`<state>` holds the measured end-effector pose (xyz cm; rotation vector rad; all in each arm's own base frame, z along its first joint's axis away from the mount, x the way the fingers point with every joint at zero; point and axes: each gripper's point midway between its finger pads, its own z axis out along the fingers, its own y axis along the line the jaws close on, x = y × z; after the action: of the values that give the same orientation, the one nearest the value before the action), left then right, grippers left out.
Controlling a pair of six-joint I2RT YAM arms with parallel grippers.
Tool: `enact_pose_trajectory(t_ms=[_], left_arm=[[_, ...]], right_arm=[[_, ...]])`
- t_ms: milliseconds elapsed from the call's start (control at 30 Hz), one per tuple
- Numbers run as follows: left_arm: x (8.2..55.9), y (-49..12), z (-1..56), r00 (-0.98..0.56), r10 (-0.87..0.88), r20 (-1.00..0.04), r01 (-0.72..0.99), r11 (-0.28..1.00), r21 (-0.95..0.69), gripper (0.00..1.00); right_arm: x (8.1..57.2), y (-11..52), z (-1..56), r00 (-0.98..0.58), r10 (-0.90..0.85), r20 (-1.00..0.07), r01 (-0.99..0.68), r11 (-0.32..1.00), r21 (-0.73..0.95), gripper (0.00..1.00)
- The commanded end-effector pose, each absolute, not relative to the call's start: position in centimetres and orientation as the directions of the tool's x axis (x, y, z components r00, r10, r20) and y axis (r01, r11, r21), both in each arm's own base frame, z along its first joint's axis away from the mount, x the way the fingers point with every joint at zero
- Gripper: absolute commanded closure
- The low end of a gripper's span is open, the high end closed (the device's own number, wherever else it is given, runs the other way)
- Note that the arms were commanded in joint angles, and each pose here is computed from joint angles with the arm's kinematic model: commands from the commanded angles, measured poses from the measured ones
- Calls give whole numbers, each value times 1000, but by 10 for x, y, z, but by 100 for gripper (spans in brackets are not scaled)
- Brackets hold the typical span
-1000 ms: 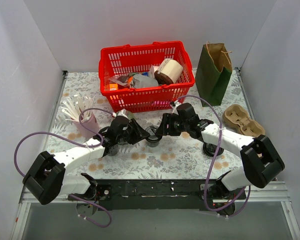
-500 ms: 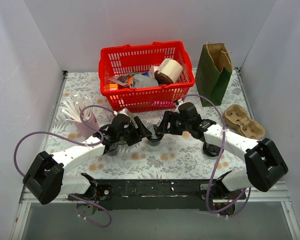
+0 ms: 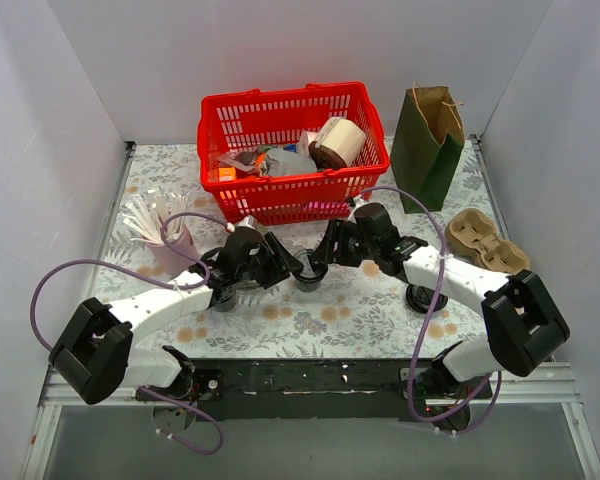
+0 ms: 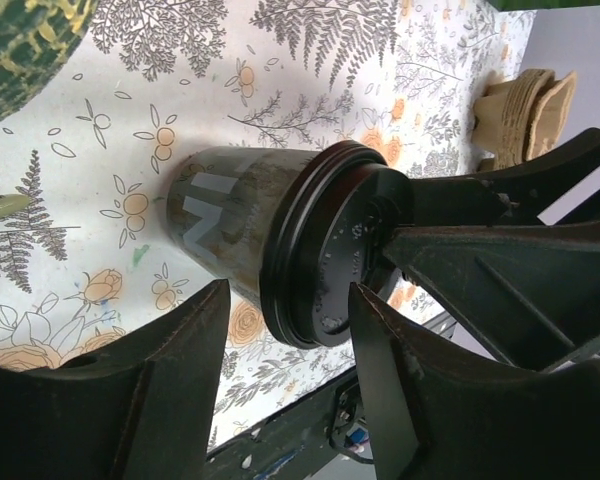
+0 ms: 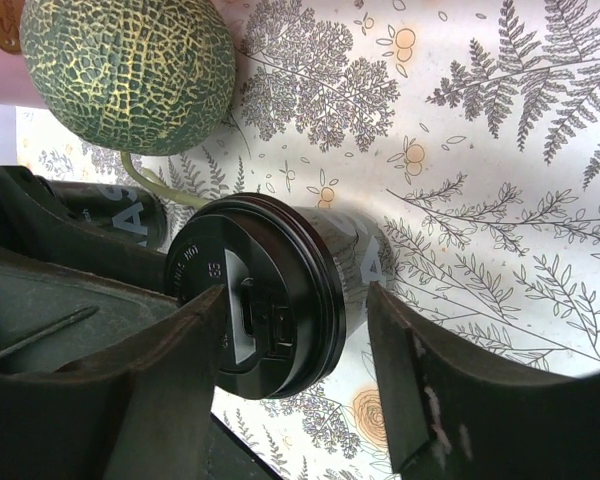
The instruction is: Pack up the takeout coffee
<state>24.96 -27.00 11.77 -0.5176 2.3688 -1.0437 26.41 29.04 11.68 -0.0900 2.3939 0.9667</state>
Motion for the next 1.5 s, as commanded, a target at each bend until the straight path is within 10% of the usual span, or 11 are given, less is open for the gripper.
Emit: enact_pose_trajectory(t_ms=[0,533,1000,1467], left_arm=[[255,-271,118,-790,-544,-282,-152,620,-770,51],[256,-275,108,-793,-552,-257,-171,607,-776,94],[236,-253,64,-819,-524,-233,-264,705,-659,68],[225,-237,38,-836,-505,-215,-327,773,-544,65]], right_arm=[[278,300,131,-822,148,-550,-296,713,635,37],[264,288,108,-857,107,-503,-272,736,620,48],[258,268,78,-896,87,-435,-207,785,584,48],[254,243,49,-902,98,-419,-137,858,494,48]])
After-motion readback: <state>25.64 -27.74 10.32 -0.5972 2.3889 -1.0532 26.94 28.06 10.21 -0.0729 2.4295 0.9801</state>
